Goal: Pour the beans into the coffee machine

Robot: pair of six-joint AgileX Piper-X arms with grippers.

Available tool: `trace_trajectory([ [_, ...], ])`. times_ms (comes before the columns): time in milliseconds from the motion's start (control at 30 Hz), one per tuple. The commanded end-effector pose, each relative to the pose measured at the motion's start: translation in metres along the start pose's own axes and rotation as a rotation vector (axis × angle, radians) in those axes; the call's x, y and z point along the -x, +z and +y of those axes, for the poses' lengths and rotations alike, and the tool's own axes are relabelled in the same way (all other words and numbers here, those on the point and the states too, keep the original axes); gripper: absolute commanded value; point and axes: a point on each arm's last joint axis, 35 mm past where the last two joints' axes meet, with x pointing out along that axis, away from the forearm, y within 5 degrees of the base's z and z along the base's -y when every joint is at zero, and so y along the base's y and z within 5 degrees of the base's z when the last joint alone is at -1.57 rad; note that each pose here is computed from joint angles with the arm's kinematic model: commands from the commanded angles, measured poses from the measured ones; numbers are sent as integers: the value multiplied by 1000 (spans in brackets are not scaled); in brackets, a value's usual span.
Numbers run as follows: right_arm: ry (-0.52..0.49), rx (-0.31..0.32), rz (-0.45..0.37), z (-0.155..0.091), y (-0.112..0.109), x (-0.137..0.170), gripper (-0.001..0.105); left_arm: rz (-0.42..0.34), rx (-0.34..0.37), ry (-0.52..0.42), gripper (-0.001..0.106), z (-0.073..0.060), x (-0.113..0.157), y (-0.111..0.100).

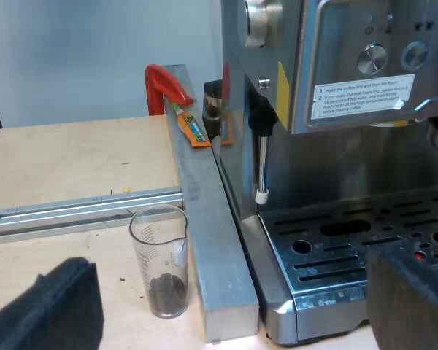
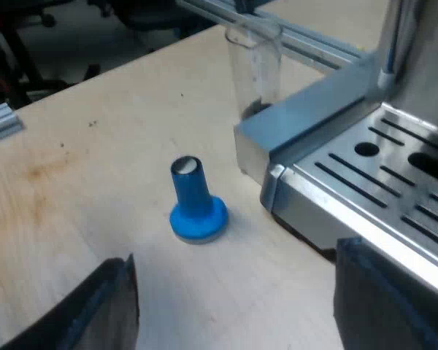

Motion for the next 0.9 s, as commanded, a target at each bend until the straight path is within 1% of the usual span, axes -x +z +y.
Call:
trace_trajectory([
  [33,-10,-1,-29,0,-2,1,59,2,7,11,75,1,-5,1],
  [133,-11,-2,-33,0,-3,1,59,13,9,40,75,3,-8,-3],
  [267,-12,-5,-48,0,-1,1,59,-6,8,165,75,9,-12,-5],
  [300,-12,-5,-49,0,-1,1,59,-12,8,174,75,9,-12,-5],
  [367,-12,-5,-49,0,-1,1,60,-19,7,173,75,9,-12,-4],
  [433,-12,-5,-49,0,-1,1,63,-24,10,173,75,9,-12,-4],
  [500,-12,-5,-49,0,-1,1,71,-24,16,173,75,9,-12,-4],
  [567,-12,-5,-49,0,-1,1,75,-30,34,172,75,9,-12,-3],
  [667,-12,-5,-49,0,-1,1,76,-61,50,167,75,8,-12,0],
  [700,-12,-5,-49,0,-1,1,75,-99,64,187,75,9,-12,3],
  [733,-12,-4,-47,0,-2,1,75,-112,66,189,75,9,-12,5],
  [833,-12,-4,-47,0,-2,1,75,-126,68,196,75,9,-14,6],
  [900,-12,-4,-47,0,-2,1,75,-134,72,194,75,10,-20,7],
])
